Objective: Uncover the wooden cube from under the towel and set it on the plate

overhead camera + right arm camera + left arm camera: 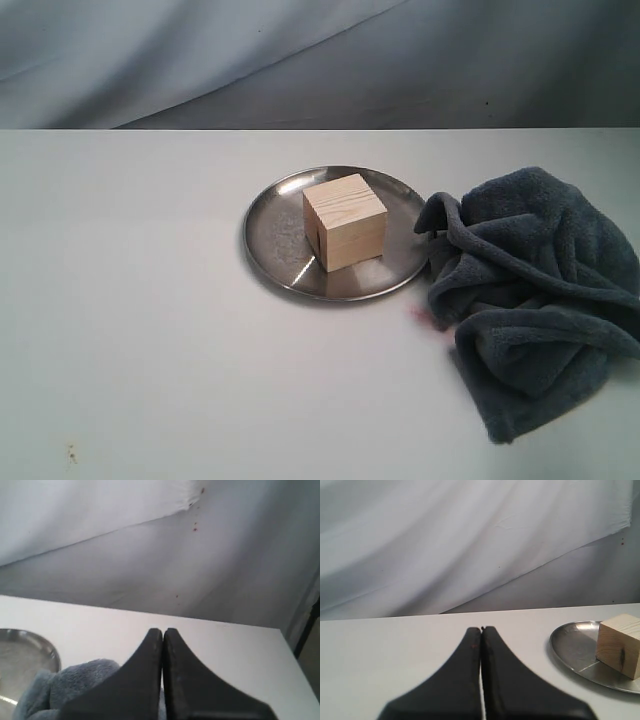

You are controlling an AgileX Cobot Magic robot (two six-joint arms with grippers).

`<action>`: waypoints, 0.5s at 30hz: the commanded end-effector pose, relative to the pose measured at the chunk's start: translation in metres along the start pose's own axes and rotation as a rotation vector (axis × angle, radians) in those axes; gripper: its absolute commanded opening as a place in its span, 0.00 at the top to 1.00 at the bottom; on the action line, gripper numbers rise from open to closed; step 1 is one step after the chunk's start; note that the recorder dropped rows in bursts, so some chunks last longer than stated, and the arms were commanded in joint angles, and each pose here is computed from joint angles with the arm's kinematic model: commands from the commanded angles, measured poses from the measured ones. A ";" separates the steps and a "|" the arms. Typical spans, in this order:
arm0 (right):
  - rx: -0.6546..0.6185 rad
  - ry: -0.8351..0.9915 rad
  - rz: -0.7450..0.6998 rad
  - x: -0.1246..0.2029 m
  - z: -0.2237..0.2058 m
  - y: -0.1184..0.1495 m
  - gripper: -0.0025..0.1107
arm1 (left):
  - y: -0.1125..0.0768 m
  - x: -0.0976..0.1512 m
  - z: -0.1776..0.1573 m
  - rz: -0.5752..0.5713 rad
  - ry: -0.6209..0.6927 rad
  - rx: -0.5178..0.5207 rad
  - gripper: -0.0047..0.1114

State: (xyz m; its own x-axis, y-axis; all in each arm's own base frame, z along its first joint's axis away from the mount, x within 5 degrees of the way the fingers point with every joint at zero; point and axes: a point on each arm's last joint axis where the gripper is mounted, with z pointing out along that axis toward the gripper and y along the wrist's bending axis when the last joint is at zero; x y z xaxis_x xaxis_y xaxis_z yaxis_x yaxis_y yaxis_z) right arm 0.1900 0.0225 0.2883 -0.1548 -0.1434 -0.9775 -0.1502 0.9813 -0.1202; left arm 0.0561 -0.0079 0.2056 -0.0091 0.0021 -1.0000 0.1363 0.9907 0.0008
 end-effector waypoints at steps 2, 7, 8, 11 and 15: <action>0.053 -0.150 0.017 -0.006 -0.037 -0.006 0.98 | 0.000 0.000 0.000 -0.005 -0.011 -0.003 0.96; 0.069 -0.246 -0.017 -0.001 -0.068 -0.003 0.98 | 0.000 0.000 0.000 -0.005 -0.011 -0.003 0.96; 0.072 -0.253 -0.031 0.002 -0.073 -0.002 0.98 | 0.000 0.000 0.000 -0.005 -0.011 -0.003 0.96; 0.077 -0.243 -0.036 0.015 -0.084 -0.001 0.98 | 0.000 0.000 0.000 -0.005 -0.011 -0.003 0.96; 0.082 -0.254 0.022 0.030 -0.097 0.001 0.98 | 0.000 0.000 0.000 -0.005 -0.011 -0.003 0.96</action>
State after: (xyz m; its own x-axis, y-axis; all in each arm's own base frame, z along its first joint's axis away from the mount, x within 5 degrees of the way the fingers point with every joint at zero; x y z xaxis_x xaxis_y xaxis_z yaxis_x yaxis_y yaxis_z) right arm 0.0989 0.0091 0.2841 0.0943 -0.1247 -0.9877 -0.0815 0.9878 -0.1325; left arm 0.0561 -0.0079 0.2056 -0.0091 0.0021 -1.0000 0.1363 0.9907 0.0008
